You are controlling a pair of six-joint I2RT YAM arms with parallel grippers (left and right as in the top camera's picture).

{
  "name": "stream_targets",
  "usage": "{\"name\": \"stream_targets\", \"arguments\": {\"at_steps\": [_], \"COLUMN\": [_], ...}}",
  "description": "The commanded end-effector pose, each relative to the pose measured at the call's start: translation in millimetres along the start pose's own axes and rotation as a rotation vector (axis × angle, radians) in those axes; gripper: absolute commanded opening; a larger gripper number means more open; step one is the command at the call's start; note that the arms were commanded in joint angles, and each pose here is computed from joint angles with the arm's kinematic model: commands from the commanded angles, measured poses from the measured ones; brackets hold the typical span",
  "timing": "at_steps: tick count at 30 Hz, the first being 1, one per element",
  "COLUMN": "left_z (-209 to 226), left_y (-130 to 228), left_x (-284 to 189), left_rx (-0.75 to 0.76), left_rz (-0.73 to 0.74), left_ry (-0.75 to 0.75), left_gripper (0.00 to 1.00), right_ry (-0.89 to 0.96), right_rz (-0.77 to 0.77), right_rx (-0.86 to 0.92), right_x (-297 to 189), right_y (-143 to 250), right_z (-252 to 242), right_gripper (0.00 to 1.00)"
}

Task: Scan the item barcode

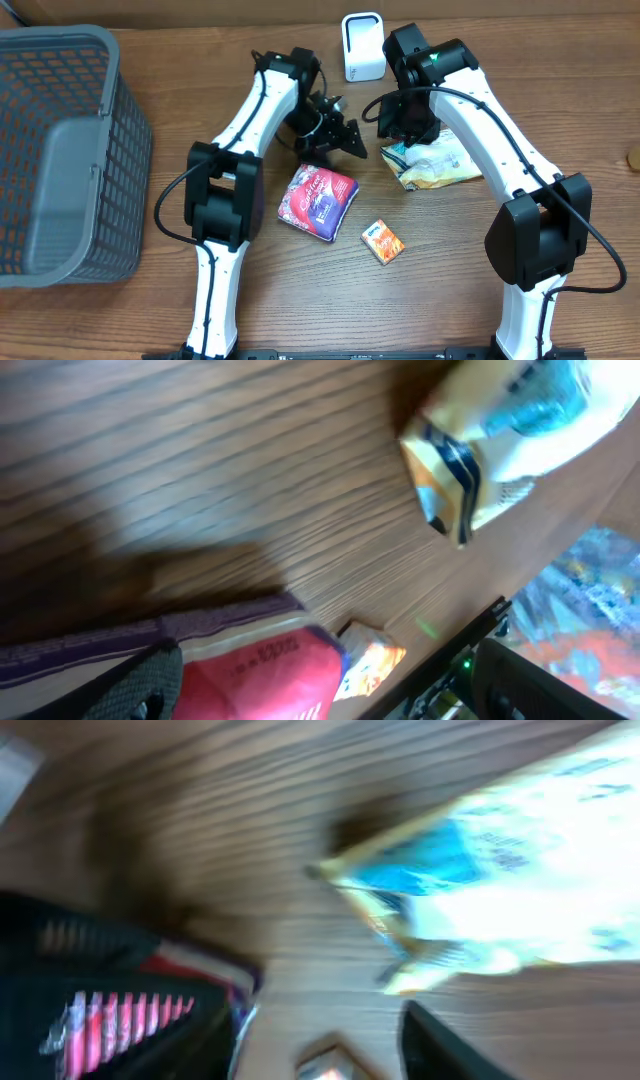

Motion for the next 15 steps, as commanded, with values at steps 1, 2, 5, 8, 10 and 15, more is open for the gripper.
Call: {"name": "stream_targets", "arguments": {"at_steps": [1,2,5,8,10,15], "left_z": [16,17,17,14,9,-8], "left_y": [0,3,8,9,8,-1], "left_x": [-10,-11,-12,-10,-9,-5], "left_rx": [-0.012,-0.012,0.010,0.017,0.036,0.093], "left_rz": [-0.001,0.009,0.030,0.038,0.033,-0.007], "left_ry": [-0.014,-0.011,-0.006,0.001,0.030,0.116], "left_gripper": [0.82,0.81,0.78,0.63,0.43,0.04], "right_ry": [-0.144,-0.141,-0.110,-0.090,-0.083,-0.065], "right_rz": [0.085,0.073,0.030,-0.011,-0.020,-0.021], "right_rx": [-0.120,-0.130,-0.086,0.003,0.076,0.236], "right_x": [-8,-13,-31,-48,-53,-46], "right_y": [10,6,-11,-36,-51,-77], "right_z": [19,16,-1,-34,-61,-125], "right_gripper": [0.59,0.59,0.59,0.44,0.34,0.04]}}
Point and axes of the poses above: each gripper's point midway between its finger pads, its own x axis out along the fingers, its own z axis along the line the jaws close on, y = z × x, the point moved 4 cm from there along -x, back along the fingers, and after that the axes turned 12 degrees about x, right-handed, at the moved point
